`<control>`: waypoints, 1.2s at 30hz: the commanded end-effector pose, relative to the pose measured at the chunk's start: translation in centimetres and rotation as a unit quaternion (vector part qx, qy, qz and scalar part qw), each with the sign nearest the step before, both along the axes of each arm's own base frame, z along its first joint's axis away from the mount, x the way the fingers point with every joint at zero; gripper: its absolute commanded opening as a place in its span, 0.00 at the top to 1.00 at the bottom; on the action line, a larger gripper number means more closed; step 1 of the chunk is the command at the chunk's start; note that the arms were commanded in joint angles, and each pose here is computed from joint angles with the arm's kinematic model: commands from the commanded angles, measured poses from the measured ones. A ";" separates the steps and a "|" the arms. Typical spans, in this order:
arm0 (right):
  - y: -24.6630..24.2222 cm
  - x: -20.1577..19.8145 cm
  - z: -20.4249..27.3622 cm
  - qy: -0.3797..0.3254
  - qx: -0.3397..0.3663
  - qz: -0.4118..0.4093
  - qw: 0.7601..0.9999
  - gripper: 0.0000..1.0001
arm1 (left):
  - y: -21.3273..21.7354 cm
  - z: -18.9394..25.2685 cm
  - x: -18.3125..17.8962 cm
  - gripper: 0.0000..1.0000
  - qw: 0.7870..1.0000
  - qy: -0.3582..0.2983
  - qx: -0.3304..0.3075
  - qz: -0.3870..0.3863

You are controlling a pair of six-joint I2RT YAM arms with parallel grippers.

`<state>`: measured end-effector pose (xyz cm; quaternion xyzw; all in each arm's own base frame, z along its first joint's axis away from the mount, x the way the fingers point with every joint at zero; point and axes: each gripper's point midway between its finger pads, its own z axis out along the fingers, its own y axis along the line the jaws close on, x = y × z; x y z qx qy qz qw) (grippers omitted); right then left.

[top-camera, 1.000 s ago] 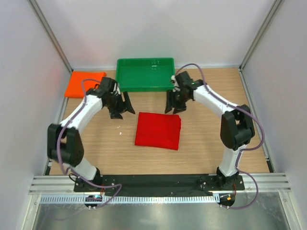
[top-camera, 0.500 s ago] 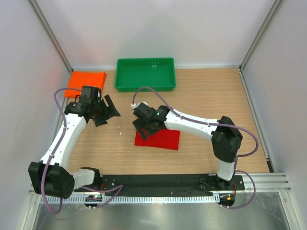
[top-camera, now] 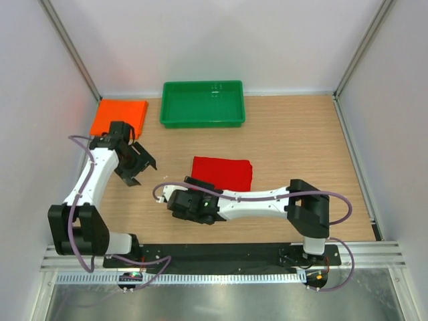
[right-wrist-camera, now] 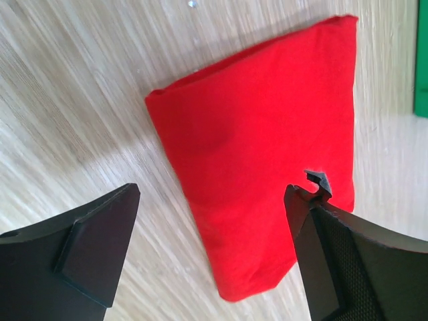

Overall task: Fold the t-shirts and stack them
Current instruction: Neatly place the folded tshirt to the corner

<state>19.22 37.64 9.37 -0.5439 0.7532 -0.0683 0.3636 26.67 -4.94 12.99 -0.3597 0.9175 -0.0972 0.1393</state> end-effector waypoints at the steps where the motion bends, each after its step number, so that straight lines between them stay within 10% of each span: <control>1: 1.5 0.5 -0.3 -0.071 -0.020 0.041 0.996 0.03 | 2.2 -1.7 -1.5 0.22 0.994 0.075 0.001 0.081; 27: 0.4 2.5 -5.9 -0.132 -0.072 0.012 0.989 0.30 | 3.2 -2.8 -1.5 0.20 0.990 0.087 -0.034 0.103; 36: 0.8 2.9 -4.5 -0.084 -0.032 0.023 0.996 0.88 | 0.0 -4.0 0.1 0.18 0.988 0.073 -0.135 0.020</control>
